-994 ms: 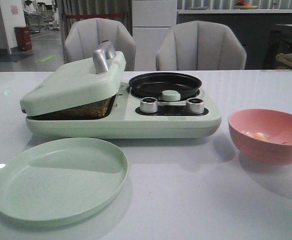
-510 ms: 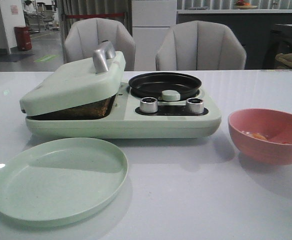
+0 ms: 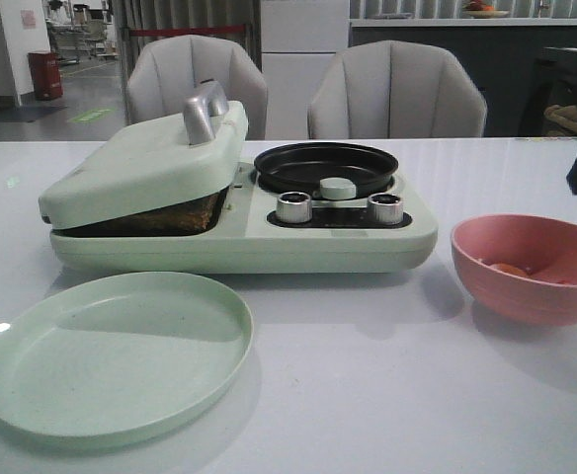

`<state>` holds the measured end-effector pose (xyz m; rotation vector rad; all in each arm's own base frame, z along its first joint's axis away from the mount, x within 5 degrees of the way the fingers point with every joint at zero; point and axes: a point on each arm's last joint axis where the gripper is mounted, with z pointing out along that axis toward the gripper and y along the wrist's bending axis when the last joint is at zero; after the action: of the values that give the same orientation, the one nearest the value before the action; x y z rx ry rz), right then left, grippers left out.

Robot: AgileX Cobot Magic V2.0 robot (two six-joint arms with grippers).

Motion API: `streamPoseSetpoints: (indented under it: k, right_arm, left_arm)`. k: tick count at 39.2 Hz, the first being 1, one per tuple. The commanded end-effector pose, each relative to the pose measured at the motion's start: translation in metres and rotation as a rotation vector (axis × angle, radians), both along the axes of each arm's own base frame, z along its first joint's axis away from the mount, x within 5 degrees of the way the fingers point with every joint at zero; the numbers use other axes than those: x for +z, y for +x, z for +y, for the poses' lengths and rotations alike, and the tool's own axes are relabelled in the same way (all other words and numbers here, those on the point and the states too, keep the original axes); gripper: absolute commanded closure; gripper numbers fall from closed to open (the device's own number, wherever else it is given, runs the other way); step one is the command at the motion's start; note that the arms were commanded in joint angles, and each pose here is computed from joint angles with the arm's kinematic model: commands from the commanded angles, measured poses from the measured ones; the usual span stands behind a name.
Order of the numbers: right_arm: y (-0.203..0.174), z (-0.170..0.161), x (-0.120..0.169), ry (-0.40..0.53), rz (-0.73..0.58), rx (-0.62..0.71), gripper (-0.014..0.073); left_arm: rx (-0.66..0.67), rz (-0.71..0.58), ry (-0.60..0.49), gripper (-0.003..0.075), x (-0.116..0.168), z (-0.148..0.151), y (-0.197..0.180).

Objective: Make breakfast with bread and shrimp
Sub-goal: 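Reach the right gripper down to the rim of the pink bowl, then grip the pink bowl rim and lift it toward the sandwich maker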

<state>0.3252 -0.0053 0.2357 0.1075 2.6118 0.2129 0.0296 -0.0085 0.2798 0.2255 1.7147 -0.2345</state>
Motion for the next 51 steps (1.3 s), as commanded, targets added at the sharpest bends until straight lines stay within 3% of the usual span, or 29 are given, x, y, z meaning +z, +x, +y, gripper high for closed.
streamPoseSetpoints:
  k: [1, 10, 22, 34, 40, 46, 51]
  right_arm:
    - [0.011, -0.002, 0.006, 0.012, -0.064, 0.01, -0.0008]
    - [0.027, -0.001, -0.022, 0.043, -0.046, 0.006, 0.0032]
    - [0.034, -0.002, -0.04, 0.038, -0.023, -0.007, 0.0459]
    - [0.043, -0.004, -0.012, 0.029, -0.139, -0.021, 0.0452]
    - [0.048, 0.0, 0.004, 0.049, -0.119, 0.029, 0.0452]
    - [0.061, 0.004, 0.039, 0.061, -0.19, 0.066, 0.0452]
    - [0.071, 0.016, 0.072, 0.13, -0.287, 0.07, 0.0452]
  left_arm:
    - [-0.006, -0.079, -0.041, 0.0586, 0.015, -0.001, 0.0]
    - [-0.006, -0.079, -0.041, 0.0586, 0.015, -0.001, 0.0]
    - [-0.006, -0.079, -0.041, 0.0586, 0.015, -0.001, 0.0]
    - [-0.006, -0.079, -0.041, 0.0586, 0.015, -0.001, 0.0]
    - [-0.006, -0.079, -0.041, 0.0586, 0.015, -0.001, 0.0]
    - [-0.006, -0.079, -0.041, 0.0586, 0.015, -0.001, 0.0]
    - [-0.006, -0.079, -0.041, 0.0586, 0.015, -0.001, 0.0]
